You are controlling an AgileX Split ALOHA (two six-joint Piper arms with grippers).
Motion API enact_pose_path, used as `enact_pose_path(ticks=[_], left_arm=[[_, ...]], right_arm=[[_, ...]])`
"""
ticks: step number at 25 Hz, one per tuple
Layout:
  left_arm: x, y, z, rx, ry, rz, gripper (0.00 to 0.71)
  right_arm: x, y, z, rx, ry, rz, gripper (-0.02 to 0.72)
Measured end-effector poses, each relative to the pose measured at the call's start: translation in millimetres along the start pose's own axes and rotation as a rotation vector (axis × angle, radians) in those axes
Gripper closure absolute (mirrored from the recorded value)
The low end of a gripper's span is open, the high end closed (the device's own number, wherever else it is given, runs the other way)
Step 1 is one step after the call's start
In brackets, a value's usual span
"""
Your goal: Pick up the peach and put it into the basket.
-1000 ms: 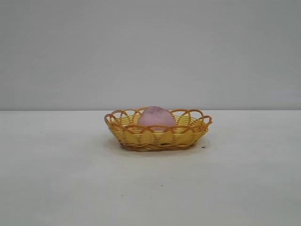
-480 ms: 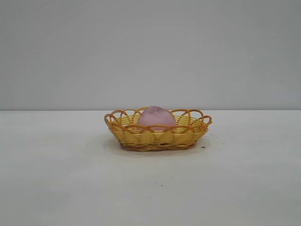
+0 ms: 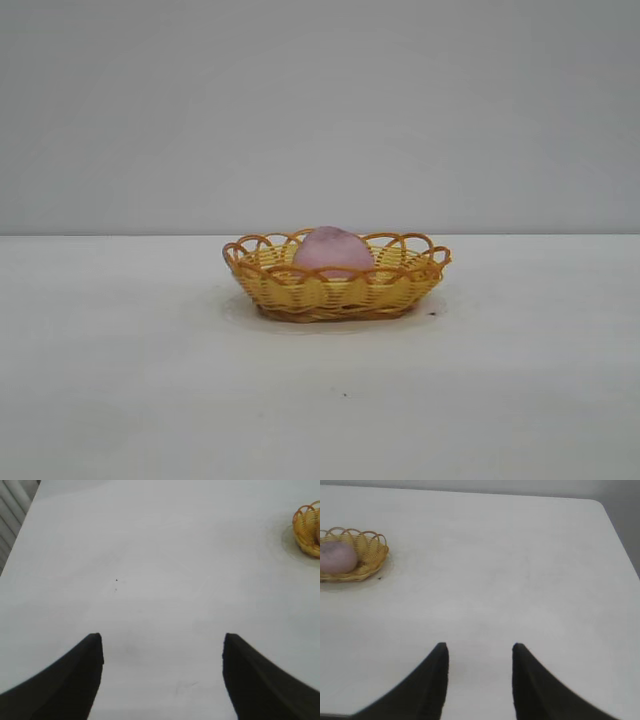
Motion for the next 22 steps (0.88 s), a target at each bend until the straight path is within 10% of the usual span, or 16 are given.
enact_pose_path(ticks=[22], left_arm=[[0.0, 0.0, 0.0, 0.0, 0.002, 0.0, 0.266]], right_arm=[[1.9, -0.2, 0.5, 0.005, -0.013, -0.024, 0.446]])
Point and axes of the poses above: a point on each arm's last joint axis where the gripper is mounted, y pointing out along that axis toward the gripper, x along the wrist's bending axis when the last joint is at zero, z = x × y, the point moved 9 cm from there along y, pointing out along that axis toward the gripper, and after that the axes turned 14 degrees about y, right-handed, at the moved point
